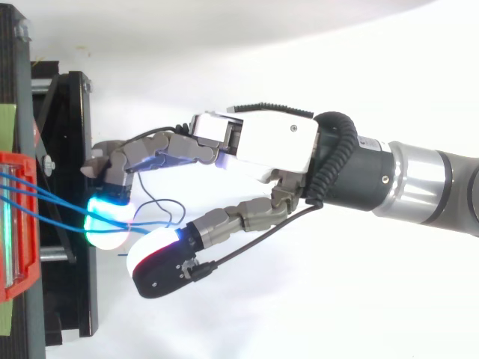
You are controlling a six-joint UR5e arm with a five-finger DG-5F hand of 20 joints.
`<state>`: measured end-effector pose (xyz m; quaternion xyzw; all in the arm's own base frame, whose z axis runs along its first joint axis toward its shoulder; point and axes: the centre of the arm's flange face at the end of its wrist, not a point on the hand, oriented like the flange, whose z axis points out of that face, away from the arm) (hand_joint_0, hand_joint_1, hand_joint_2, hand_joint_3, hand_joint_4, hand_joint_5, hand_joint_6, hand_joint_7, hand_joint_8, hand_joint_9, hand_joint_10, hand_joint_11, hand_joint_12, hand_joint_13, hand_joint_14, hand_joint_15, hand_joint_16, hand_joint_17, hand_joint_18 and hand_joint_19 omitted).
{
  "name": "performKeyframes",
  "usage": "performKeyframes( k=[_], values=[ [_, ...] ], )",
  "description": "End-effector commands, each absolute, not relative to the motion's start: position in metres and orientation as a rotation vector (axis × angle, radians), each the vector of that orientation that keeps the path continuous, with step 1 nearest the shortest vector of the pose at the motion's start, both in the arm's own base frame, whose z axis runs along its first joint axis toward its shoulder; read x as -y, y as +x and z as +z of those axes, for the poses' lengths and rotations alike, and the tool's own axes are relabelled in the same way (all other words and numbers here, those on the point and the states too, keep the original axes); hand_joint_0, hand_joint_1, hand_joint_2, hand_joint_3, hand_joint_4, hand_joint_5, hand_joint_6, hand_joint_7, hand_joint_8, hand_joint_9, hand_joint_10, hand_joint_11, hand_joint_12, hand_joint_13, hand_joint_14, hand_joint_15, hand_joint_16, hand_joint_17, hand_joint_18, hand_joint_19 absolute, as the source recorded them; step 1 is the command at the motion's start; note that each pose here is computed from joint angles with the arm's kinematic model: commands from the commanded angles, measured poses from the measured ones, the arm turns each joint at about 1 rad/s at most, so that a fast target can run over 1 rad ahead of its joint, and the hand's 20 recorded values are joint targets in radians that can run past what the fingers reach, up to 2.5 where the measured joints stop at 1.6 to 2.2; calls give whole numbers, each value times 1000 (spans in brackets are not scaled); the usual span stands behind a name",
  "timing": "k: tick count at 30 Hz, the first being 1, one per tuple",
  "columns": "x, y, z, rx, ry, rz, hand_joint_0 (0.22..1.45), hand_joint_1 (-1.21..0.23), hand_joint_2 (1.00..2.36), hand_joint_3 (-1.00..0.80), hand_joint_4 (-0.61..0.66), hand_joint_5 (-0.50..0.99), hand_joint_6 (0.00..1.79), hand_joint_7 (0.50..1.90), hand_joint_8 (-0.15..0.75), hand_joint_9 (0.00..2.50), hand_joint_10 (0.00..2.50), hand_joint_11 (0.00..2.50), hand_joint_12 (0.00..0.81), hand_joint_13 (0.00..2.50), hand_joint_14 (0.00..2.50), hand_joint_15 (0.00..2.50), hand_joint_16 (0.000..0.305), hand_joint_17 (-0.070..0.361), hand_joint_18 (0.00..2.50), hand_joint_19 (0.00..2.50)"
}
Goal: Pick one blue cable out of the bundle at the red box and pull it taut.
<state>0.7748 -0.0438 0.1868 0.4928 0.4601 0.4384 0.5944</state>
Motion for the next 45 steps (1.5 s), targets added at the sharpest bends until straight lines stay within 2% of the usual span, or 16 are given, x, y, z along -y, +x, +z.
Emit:
performKeyframes(
  k=[1,3,5,10,21,29,37,45],
  values=[
    [45,775,187,-1070,1146,1018,591,-651,1008,-379,196,-166,765,866,298,397,0,57,379,212,0,83,56,126,223,31],
    [45,775,187,-1071,1145,1017,592,-647,1010,-356,193,-172,799,830,300,398,1,62,379,215,2,82,56,126,225,23],
    [45,775,187,-1070,1146,1016,590,-644,1014,-312,172,-180,816,882,300,398,1,77,379,216,2,89,56,126,227,25],
    [45,775,187,-1069,1145,1019,590,-664,1016,-222,168,-197,888,815,301,397,2,94,379,218,1,85,56,126,238,29],
    [45,775,188,-1068,1146,1018,593,-707,1020,-114,98,-202,923,795,298,407,2,114,381,239,2,86,55,124,278,18],
    [44,775,188,-1072,1145,1031,605,-741,1024,-24,11,-190,929,851,312,521,5,218,379,295,2,91,54,121,327,23],
    [42,770,196,-1124,1165,1081,622,-773,1025,-27,-39,-191,930,873,312,621,8,393,380,329,3,102,53,120,369,40],
    [48,753,209,-1202,1259,1047,635,-808,1025,-64,-55,-193,931,900,321,673,10,487,382,348,3,106,53,120,383,45]
  ],
)
